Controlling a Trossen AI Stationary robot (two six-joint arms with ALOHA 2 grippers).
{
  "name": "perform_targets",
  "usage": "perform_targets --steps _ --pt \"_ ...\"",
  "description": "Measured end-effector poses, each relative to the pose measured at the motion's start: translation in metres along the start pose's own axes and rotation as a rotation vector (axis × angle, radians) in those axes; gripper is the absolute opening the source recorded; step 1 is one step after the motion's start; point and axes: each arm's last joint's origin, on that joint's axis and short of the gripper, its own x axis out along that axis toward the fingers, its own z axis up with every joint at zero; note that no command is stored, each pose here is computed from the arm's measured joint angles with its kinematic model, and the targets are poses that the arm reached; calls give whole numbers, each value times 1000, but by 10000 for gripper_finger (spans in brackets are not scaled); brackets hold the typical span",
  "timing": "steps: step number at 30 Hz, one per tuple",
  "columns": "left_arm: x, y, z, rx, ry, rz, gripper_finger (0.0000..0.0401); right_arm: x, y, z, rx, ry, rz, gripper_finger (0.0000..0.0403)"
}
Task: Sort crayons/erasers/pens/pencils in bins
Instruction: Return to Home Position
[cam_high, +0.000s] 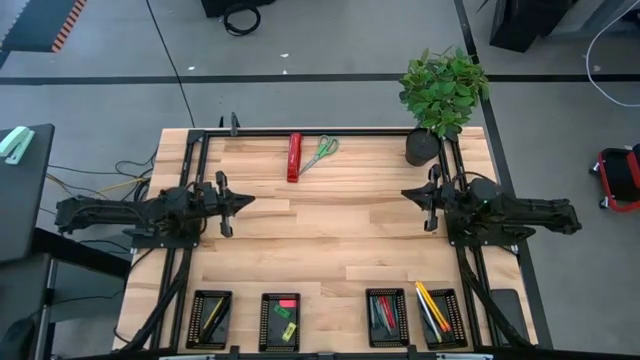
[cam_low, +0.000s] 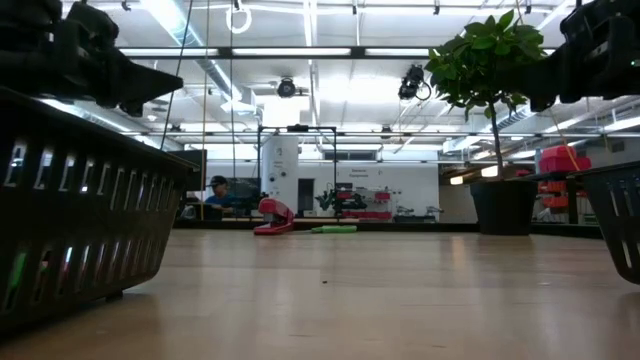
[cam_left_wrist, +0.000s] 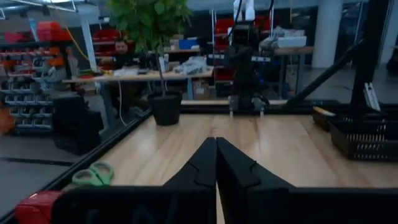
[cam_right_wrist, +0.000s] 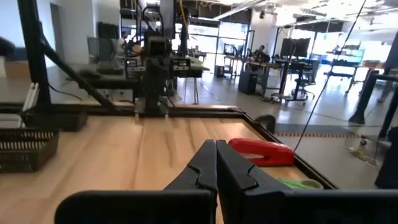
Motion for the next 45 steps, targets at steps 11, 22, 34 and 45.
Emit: perform_targets --steps 11,22,34,45 --pt "-17 2 -2 -54 1 -22 7 -1 1 1 24 18 34 6" --pt "-15 2 -6 -108 48 -23 55 -1 1 -1 22 39 36 6" --pt "-15 2 -6 -144 45 -22 53 0 1 -2 22 46 37 6" --pt "-15 2 -6 -144 46 -21 61 0 1 -2 21 46 36 6"
